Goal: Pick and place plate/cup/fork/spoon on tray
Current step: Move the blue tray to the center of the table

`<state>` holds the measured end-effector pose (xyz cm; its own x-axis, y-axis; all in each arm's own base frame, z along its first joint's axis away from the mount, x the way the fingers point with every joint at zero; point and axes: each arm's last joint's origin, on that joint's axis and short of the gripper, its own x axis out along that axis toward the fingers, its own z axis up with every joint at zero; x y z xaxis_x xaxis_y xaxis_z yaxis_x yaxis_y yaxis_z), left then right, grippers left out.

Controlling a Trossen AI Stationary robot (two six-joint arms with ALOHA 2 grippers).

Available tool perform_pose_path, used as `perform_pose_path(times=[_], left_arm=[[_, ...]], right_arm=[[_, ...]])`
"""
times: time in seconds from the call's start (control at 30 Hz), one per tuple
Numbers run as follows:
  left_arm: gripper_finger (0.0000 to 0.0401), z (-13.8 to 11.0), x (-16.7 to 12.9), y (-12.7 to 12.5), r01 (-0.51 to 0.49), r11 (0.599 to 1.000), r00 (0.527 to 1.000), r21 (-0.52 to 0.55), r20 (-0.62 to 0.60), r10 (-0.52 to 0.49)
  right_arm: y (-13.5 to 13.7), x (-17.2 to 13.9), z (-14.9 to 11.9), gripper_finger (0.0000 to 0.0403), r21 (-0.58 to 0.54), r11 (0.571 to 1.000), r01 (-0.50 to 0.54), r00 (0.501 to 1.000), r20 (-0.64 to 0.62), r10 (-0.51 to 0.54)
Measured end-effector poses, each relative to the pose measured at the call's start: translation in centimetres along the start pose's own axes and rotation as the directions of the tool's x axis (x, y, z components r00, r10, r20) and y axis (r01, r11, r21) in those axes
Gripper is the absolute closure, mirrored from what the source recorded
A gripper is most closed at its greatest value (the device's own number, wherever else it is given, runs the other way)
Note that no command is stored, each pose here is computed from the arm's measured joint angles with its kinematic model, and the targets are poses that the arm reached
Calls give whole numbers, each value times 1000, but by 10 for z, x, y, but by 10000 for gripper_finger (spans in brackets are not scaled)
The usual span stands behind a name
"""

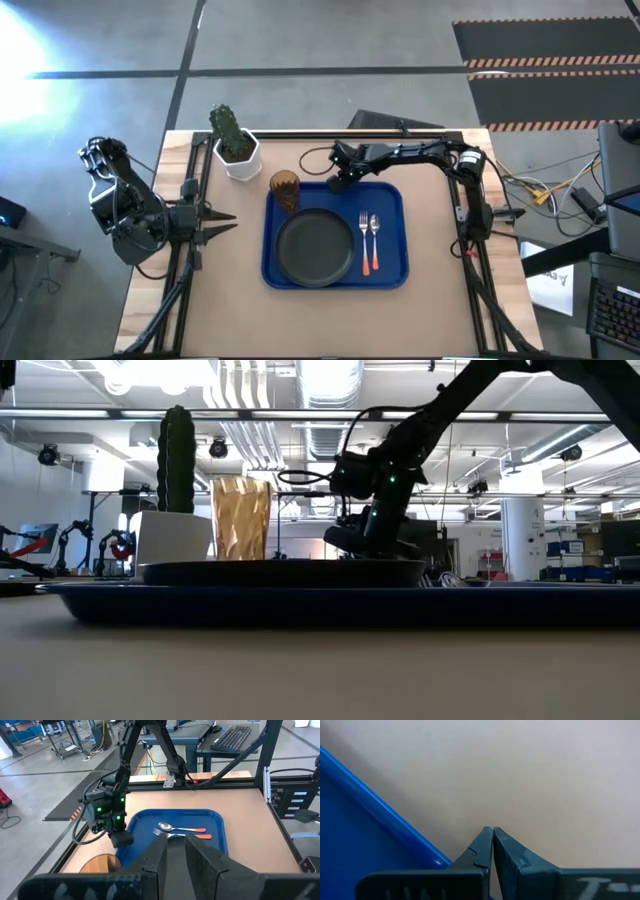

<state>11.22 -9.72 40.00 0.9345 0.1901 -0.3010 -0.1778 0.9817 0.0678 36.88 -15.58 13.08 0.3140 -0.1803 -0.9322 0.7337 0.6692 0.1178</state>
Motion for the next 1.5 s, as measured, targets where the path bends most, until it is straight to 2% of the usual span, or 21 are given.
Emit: perform_pose_path(times=[0.37,0.87,1.03,1.13,1.27,1.37,1.43,1.5], left_arm=[[349,0,0,0,0,1000,1000,0,0,0],[349,0,0,-1,28,999,1000,-21,-14,-28],[349,-1,0,-1,33,999,999,-19,-19,-33],[349,-3,0,-1,49,999,998,-7,-40,-50],[349,-13,-2,6,21,999,993,-31,-117,-25],[349,-26,-4,16,-53,995,974,-86,-224,33],[349,-36,-6,23,-115,985,946,-127,-317,70],[349,-46,-9,30,-194,965,898,-175,-427,104]], right_arm=[[27,-1,-13,394,-44,999,-19,1000,5,19],[33,-1,-16,394,-47,999,-8,1000,16,8],[31,-8,-14,394,-80,997,6,999,36,-3],[26,-21,-11,394,-85,996,6,999,45,-3],[21,-59,-2,394,-105,994,42,991,134,-28],[15,-93,-1,394,-109,986,128,973,205,-104],[12,-119,-2,394,-99,987,130,960,260,-100],[10,-148,-3,394,-87,992,96,944,325,-63]])
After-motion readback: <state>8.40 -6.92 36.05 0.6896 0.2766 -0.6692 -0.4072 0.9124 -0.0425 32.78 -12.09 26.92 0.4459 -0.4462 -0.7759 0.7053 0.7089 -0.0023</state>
